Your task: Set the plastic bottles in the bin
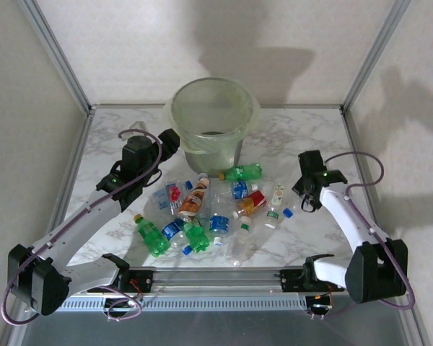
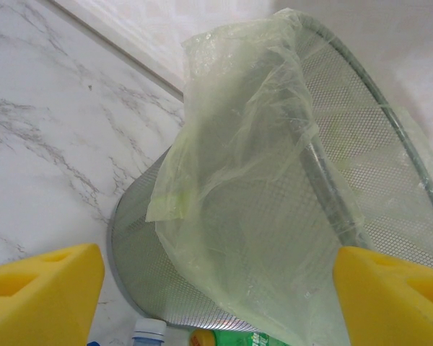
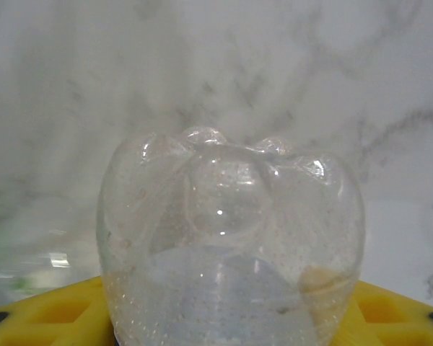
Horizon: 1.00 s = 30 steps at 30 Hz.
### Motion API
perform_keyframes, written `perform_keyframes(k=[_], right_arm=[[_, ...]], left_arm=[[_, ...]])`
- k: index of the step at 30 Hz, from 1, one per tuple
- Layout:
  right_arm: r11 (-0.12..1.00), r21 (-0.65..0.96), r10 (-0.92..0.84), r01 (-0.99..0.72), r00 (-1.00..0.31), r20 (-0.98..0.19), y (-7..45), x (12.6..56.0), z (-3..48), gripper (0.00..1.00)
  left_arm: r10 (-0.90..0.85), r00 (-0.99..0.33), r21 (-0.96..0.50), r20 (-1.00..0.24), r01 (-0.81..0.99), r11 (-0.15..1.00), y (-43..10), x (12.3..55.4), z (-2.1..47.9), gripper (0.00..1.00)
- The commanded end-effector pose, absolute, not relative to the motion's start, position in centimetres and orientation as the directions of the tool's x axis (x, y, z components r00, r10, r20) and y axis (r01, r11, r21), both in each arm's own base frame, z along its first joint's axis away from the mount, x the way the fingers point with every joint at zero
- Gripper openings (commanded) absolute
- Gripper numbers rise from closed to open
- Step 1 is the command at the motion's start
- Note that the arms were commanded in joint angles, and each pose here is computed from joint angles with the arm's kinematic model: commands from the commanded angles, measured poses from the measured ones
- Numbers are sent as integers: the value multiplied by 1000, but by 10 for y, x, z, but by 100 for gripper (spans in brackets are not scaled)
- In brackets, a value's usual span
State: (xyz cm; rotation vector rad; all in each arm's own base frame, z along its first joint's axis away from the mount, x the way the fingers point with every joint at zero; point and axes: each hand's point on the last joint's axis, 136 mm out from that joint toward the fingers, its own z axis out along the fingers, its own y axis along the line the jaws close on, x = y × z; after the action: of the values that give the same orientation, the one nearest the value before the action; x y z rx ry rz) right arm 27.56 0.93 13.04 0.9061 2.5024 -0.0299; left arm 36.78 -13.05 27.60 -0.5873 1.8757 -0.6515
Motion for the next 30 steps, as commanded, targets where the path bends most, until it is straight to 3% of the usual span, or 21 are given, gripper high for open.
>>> perform_keyframes(k=[1,3,10,15,22,26,30], right_arm=[[805,222,575,550,-631,-520,14,299,186,52],[831,310,552,461,-619,-559,31,324,223,48],[861,493,479,125,-526,-703,117,399,361,47],[825,558,452,-91,-488,-747,188,430,418,48],[815,528,354,-237,-517,-779,277,452,423,50],[828,521,336,-206,-561,-757,291,459,399,66],[845,505,332,-178,-566,-755,287,460,386,73]], left_arm=[[-679,-328,-685,-656,-119,719,-124,369,283,83],[-683,-326,-688,-653,-120,715,-124,370,284,83],[-700,-326,-710,-635,-110,695,-126,371,289,83],[-709,-305,-717,-635,-108,689,-120,367,297,83],[-722,-292,-728,-627,-110,677,-113,363,308,84],[-726,-301,-735,-618,-104,670,-112,364,310,84],[-729,-306,-741,-612,-103,664,-112,364,308,84]])
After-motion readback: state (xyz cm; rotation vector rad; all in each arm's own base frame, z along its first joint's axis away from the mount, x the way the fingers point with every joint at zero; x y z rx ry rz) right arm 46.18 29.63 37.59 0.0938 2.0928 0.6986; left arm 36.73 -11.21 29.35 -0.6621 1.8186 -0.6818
